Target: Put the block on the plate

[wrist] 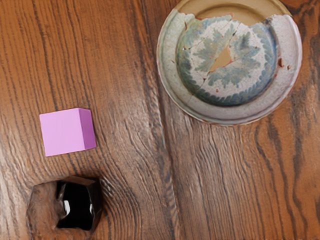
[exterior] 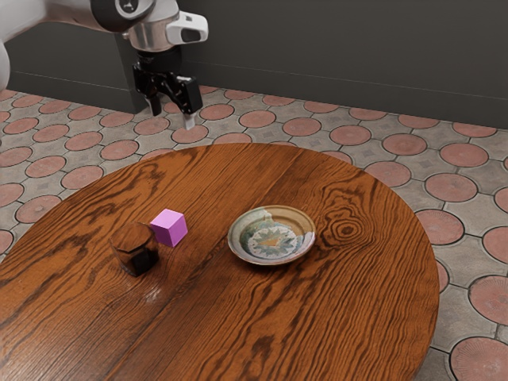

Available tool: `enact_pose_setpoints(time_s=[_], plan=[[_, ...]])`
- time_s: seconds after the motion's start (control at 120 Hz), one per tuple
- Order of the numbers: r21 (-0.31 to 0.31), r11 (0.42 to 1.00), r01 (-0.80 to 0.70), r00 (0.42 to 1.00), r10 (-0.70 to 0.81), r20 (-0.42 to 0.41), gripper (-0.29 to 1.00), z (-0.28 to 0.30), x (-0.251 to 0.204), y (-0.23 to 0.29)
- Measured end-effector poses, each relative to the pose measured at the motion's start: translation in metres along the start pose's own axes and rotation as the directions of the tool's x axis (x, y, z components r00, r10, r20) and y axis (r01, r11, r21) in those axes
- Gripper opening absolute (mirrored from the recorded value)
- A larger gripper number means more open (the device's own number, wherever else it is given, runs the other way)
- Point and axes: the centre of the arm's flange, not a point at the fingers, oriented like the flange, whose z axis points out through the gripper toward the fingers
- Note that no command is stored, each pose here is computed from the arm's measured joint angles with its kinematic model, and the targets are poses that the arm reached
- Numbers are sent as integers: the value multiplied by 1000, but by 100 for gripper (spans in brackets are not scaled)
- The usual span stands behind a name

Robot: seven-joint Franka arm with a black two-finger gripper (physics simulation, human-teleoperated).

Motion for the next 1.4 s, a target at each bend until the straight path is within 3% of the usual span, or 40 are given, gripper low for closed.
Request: enact_pose_setpoints(time_s=[0.233,0.433,0.517,0.667,0.808,1.4], plan=[[5,1000,3,999,-3,52,70,35,9,-15],[-18,999,29,991,-27,133,70,164,45,-66],[-50,997,56,987,-48,152,70,218,38,-88],[-106,990,95,987,-80,137,70,268,21,-112],[-109,987,117,988,-104,118,70,305,15,-144],[-109,992,55,997,-49,64,70,366,31,-159]])
